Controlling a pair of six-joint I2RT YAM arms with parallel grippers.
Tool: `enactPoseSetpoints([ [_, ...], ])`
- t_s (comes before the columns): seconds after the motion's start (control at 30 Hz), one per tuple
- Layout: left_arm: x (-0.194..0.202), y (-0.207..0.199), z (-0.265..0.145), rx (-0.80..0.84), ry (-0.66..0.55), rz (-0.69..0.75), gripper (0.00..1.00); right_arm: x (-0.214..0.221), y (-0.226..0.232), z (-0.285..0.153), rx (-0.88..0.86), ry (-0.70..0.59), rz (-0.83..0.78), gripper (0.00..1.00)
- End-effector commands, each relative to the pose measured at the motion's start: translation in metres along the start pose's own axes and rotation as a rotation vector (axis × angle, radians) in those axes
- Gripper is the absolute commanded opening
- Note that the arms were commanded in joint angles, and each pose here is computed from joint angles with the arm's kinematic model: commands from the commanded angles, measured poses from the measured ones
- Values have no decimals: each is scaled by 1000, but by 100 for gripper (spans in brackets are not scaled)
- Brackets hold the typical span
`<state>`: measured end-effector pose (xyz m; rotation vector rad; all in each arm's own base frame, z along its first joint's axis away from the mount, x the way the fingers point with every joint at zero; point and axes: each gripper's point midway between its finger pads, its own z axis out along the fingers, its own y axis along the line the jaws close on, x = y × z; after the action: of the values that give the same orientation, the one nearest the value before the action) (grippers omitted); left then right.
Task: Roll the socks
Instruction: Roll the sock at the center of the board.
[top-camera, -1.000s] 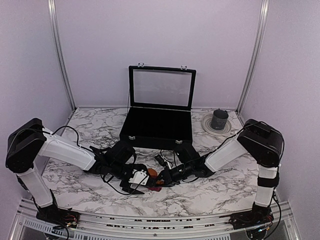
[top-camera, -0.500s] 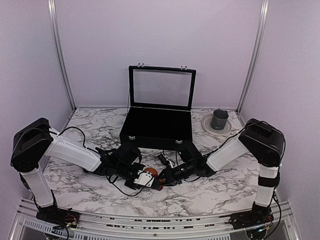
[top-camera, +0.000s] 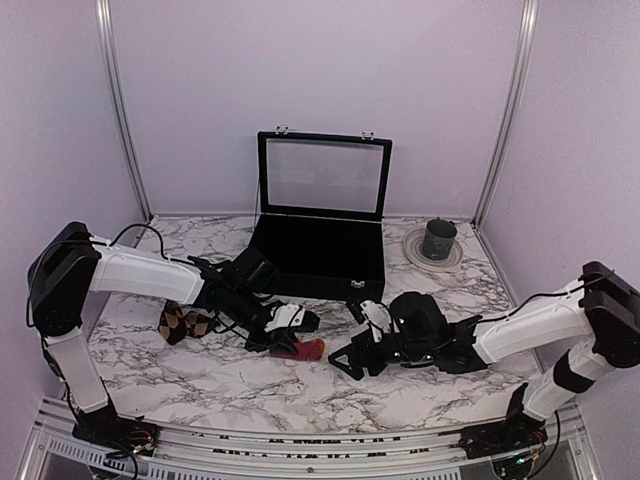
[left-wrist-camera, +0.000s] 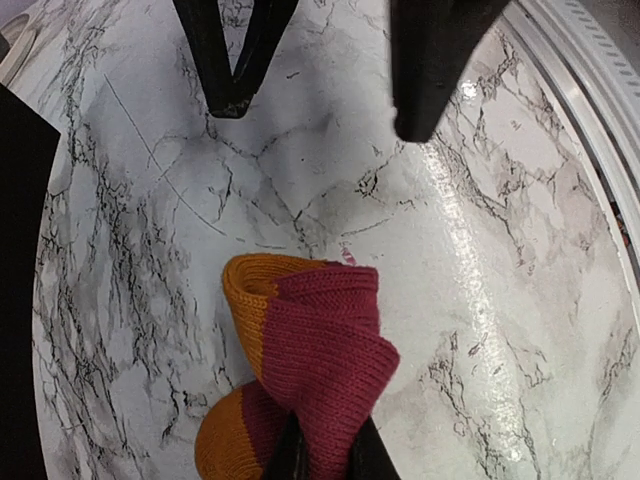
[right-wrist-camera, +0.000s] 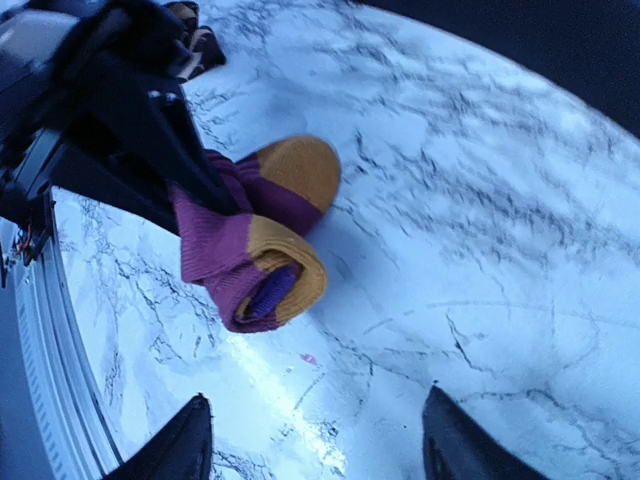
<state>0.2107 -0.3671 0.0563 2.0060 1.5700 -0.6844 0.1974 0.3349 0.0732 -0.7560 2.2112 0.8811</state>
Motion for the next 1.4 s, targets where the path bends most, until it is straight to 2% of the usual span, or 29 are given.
enactPoseSetpoints([
  [0.0,-30,-23,-32,198,-114,-164,0,-42,2,-24,153,-171,-325,100],
  [0.07,-42,-24,-45,237,-149,-186,0,-58,13,-35,154,-239,-414,100],
  [0.13,-53,-29,-57,289,-180,-213,0,-74,18,-41,175,-252,-445,100],
  [0.23,-66,-37,-74,364,-201,-255,0,-96,5,-50,294,-299,-356,100],
  [0.3,-71,-42,-82,397,-210,-269,0,-104,24,-56,192,-353,-346,100],
  [0.4,-75,-47,-91,421,-214,-286,0,-114,69,-67,-23,-427,-477,100],
  [0.5,-75,-48,-94,417,-207,-293,0,-114,93,-63,-102,-378,-550,99],
  [0.67,-76,-50,-100,402,-200,-287,0,-110,134,-58,-297,-339,-532,93],
  [0.9,-77,-54,-108,400,-184,-297,0,-91,153,-36,-426,-257,-455,74],
  [1.03,-78,-55,-111,395,-183,-297,0,-85,152,-23,-406,-232,-433,68],
  [1.37,-80,-54,-113,397,-188,-297,0,-80,138,0,-330,-177,-351,39],
])
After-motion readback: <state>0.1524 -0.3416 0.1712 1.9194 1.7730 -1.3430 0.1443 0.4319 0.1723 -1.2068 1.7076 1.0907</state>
